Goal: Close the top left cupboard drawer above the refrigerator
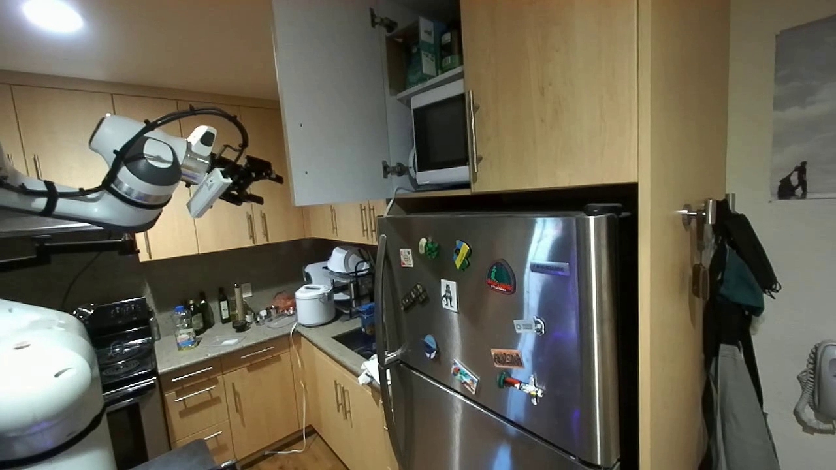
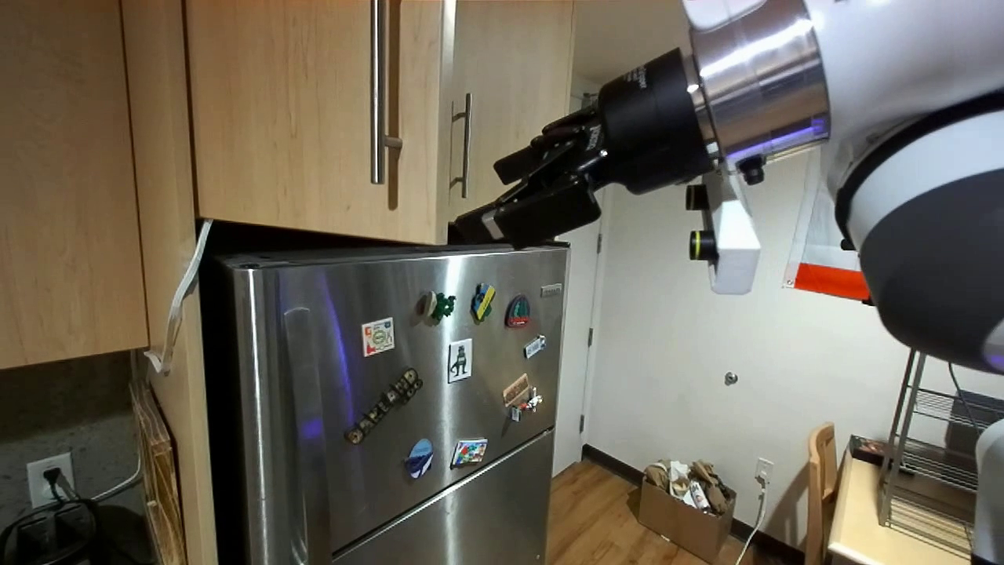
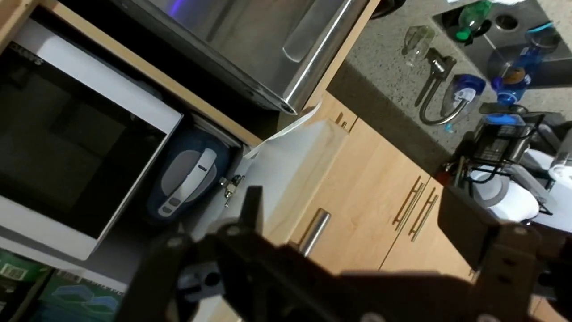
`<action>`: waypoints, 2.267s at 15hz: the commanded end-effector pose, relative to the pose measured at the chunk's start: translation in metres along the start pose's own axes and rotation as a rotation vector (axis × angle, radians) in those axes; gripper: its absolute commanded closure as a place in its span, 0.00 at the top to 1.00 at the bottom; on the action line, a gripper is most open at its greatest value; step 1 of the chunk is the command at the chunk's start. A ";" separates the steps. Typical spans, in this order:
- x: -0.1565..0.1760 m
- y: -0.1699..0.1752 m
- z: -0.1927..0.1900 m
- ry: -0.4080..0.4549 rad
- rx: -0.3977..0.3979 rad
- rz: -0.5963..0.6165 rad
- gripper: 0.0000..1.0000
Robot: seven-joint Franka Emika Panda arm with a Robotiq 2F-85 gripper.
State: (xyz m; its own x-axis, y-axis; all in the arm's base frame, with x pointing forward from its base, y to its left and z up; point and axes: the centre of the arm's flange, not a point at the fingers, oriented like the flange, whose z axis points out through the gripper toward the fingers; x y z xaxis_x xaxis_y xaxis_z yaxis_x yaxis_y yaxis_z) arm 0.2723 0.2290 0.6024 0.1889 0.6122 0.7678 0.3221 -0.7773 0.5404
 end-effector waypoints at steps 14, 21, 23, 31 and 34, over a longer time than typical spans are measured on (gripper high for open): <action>0.004 0.008 0.060 0.122 -0.093 0.120 1.00; 0.010 0.013 0.060 0.149 -0.127 0.158 0.66; 0.008 0.016 0.060 0.154 -0.132 0.177 0.57; 0.002 0.029 0.061 0.149 -0.150 0.229 0.55; -0.001 0.036 0.062 0.143 -0.160 0.244 0.46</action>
State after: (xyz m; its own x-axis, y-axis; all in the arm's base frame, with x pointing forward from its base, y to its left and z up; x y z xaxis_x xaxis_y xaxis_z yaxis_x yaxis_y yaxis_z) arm 0.3347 0.2164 0.5980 0.1231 0.4240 0.8973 0.1491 -0.9018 0.4057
